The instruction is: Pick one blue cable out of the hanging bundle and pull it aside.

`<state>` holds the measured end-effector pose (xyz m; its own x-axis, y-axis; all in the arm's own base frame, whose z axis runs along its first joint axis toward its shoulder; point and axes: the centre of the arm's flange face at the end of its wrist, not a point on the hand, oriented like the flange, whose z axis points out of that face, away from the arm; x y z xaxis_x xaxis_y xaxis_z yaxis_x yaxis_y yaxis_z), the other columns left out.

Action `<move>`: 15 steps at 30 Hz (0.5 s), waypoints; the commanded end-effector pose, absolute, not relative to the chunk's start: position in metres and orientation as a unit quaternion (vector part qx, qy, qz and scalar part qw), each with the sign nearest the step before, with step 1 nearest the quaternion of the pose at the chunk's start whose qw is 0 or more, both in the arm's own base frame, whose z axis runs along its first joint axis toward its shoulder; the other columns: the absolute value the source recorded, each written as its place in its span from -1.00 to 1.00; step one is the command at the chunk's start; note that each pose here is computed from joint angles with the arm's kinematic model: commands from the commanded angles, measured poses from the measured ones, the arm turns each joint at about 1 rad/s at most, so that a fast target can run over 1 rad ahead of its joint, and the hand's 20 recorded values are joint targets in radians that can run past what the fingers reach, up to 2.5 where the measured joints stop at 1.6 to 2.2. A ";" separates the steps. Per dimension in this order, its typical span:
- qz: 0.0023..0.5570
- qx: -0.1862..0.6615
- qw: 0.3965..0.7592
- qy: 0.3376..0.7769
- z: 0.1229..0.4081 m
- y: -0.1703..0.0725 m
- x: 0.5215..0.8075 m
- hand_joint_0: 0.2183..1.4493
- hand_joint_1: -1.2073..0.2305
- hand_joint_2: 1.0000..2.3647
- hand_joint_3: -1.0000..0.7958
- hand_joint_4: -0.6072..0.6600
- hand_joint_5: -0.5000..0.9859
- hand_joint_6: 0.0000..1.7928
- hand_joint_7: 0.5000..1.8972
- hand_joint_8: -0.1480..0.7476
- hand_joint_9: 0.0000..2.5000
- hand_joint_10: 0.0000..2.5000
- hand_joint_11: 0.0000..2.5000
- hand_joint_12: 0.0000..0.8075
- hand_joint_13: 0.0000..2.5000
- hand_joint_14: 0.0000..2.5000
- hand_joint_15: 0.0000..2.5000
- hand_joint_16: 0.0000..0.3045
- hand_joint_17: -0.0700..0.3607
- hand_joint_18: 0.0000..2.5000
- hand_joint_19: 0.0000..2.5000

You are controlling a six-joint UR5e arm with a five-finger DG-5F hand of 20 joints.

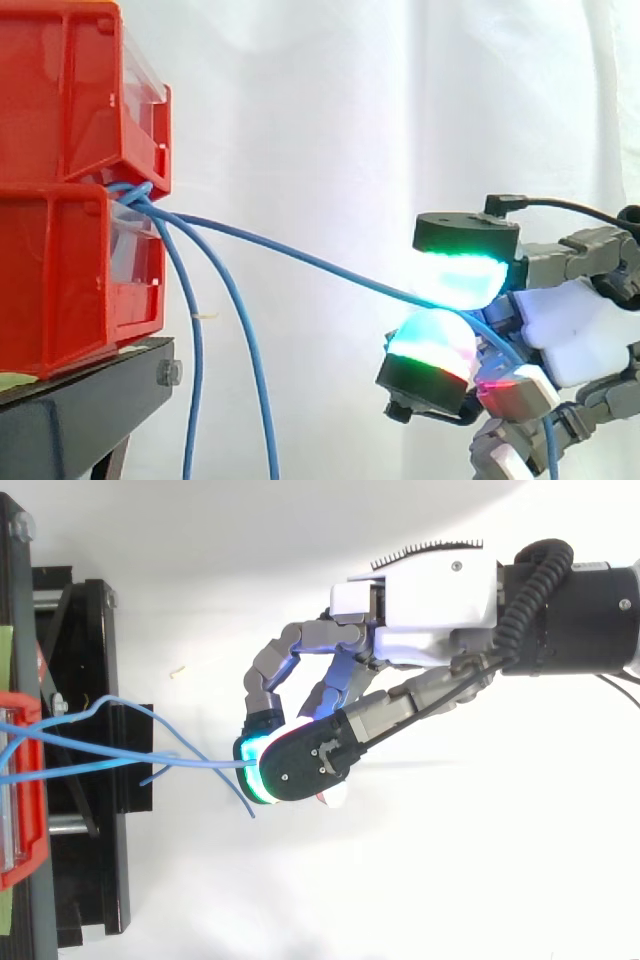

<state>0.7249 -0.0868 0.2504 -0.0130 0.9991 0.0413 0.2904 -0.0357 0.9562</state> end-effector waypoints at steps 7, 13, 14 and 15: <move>0.433 0.575 0.408 0.562 0.249 -0.090 0.724 -0.30 -0.44 -0.98 0.08 -0.40 -0.48 0.04 -0.26 -0.18 -0.07 -0.98 -0.42 -0.26 -0.32 -0.98 -0.46 -0.66 -0.14 -0.57 -0.61; 0.433 0.574 0.410 0.562 0.249 -0.091 0.724 -0.23 -0.51 -0.98 0.15 -0.60 -0.47 0.05 0.00 -0.25 -0.03 -0.98 -0.42 -0.32 -0.30 -0.98 -0.46 -0.69 -0.18 -0.56 -0.61; 0.433 0.573 0.410 0.562 0.249 -0.091 0.724 -0.23 -0.51 -0.98 0.15 -0.63 -0.47 0.05 0.00 -0.26 -0.02 -0.98 -0.42 -0.33 -0.30 -0.98 -0.46 -0.69 -0.19 -0.56 -0.60; 0.433 0.573 0.410 0.562 0.249 -0.091 0.724 -0.23 -0.51 -0.98 0.16 -0.63 -0.47 0.05 0.01 -0.26 -0.02 -0.98 -0.41 -0.33 -0.30 -0.98 -0.46 -0.69 -0.19 -0.55 -0.60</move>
<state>0.7245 -0.0912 0.2495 -0.0057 0.9993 0.0363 0.2905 -0.0331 0.9563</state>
